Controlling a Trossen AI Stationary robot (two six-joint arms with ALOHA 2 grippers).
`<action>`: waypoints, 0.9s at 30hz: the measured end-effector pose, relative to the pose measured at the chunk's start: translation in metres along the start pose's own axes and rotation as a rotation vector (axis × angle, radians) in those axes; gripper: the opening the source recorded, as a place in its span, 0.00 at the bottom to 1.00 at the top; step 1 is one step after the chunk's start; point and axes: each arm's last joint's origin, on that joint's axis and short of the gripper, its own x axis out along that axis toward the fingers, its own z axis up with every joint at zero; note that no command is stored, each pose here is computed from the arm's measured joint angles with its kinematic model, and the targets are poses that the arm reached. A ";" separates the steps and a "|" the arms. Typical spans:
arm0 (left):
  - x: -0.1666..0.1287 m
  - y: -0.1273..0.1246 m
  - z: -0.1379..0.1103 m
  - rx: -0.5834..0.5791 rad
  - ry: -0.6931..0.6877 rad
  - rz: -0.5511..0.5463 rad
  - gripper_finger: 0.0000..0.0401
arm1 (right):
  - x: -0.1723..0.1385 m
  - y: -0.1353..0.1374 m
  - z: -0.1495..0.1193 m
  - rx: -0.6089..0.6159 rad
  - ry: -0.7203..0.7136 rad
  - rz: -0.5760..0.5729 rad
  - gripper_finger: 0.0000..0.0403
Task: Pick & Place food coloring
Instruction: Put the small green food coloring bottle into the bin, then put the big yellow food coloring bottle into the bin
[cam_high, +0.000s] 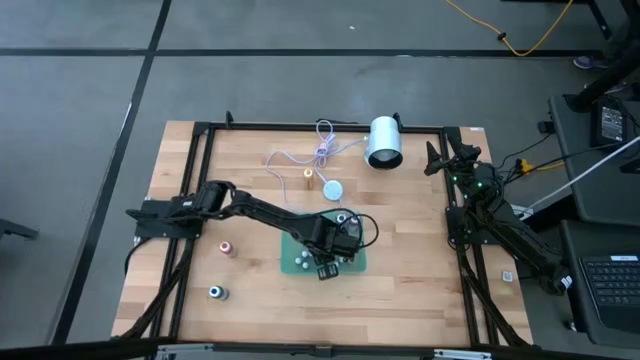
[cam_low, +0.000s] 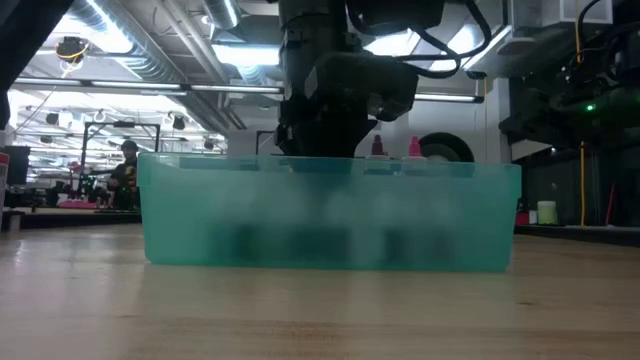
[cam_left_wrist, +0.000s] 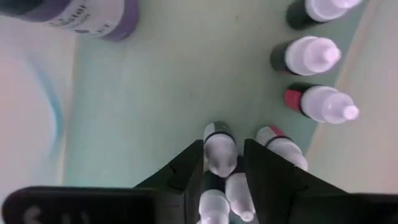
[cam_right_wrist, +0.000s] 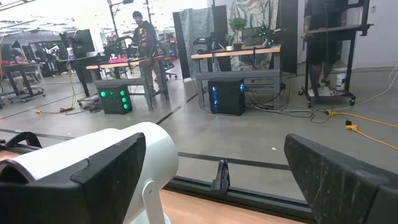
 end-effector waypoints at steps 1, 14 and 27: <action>0.000 0.000 0.000 -0.001 0.000 0.001 0.28 | 0.000 0.000 0.000 0.000 0.000 0.000 0.95; -0.046 0.015 0.002 -0.010 -0.104 0.009 0.52 | 0.000 0.000 0.000 0.000 0.000 0.000 0.95; -0.128 0.073 0.003 -0.052 -0.288 0.077 0.84 | 0.000 0.000 0.000 0.000 0.000 0.000 0.95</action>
